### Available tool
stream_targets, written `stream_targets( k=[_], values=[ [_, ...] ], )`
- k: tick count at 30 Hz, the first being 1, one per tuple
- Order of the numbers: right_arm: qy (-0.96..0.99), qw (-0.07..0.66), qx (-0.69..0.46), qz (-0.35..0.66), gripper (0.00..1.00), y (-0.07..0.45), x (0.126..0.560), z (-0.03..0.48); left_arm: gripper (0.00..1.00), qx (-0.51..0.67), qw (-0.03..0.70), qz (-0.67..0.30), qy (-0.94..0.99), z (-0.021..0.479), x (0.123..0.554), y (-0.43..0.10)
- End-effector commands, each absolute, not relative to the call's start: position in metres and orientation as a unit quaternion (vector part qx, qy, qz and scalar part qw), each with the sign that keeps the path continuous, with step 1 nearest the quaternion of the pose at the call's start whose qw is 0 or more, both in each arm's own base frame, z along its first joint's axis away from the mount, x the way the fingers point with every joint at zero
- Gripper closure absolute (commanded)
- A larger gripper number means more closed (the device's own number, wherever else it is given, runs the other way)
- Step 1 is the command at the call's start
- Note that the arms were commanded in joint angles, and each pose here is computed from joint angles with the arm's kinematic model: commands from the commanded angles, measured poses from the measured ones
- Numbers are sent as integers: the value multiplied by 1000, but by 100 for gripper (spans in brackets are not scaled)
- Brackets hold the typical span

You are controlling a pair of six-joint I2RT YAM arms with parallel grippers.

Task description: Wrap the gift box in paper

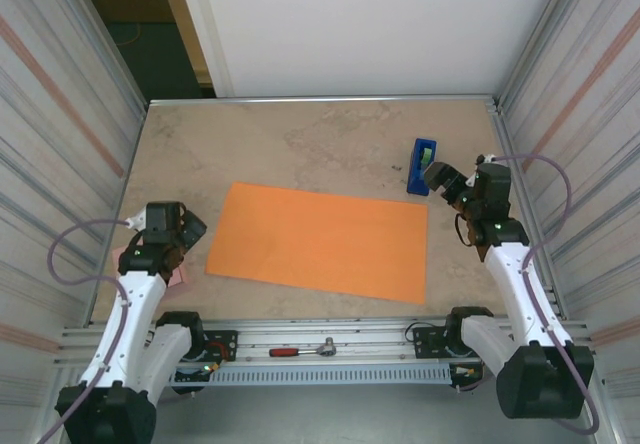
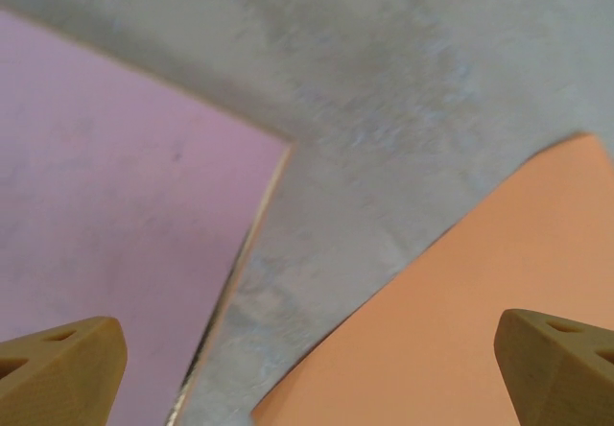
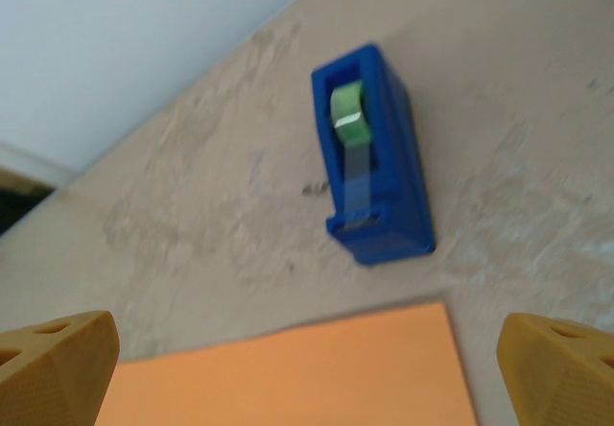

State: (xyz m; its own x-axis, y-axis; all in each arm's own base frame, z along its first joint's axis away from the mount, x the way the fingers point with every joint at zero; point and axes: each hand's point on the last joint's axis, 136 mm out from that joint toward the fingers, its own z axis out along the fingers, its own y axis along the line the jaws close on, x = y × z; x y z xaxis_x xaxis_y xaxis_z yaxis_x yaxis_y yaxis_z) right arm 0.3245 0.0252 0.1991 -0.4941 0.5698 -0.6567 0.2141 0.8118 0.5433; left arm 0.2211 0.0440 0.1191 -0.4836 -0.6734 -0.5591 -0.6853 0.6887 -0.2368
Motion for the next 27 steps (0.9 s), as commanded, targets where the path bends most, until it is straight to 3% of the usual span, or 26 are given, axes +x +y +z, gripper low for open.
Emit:
stream_targets(
  k=[1, 8, 14, 21, 27],
  values=[
    [852, 419, 222, 221, 1, 44, 313, 197, 1, -440, 290, 48, 849, 105, 207, 57],
    [860, 401, 211, 233, 1, 57, 303, 192, 1, -451, 283, 48, 845, 86, 235, 65],
    [867, 385, 203, 242, 1, 63, 288, 189, 1, -400, 293, 57, 866, 85, 297, 72],
    [858, 397, 197, 259, 1, 66, 273, 195, 1, -288, 315, -11, 904, 81, 431, 49],
    [860, 391, 191, 267, 1, 69, 265, 197, 3, -173, 333, -50, 926, 82, 541, -3]
  ],
)
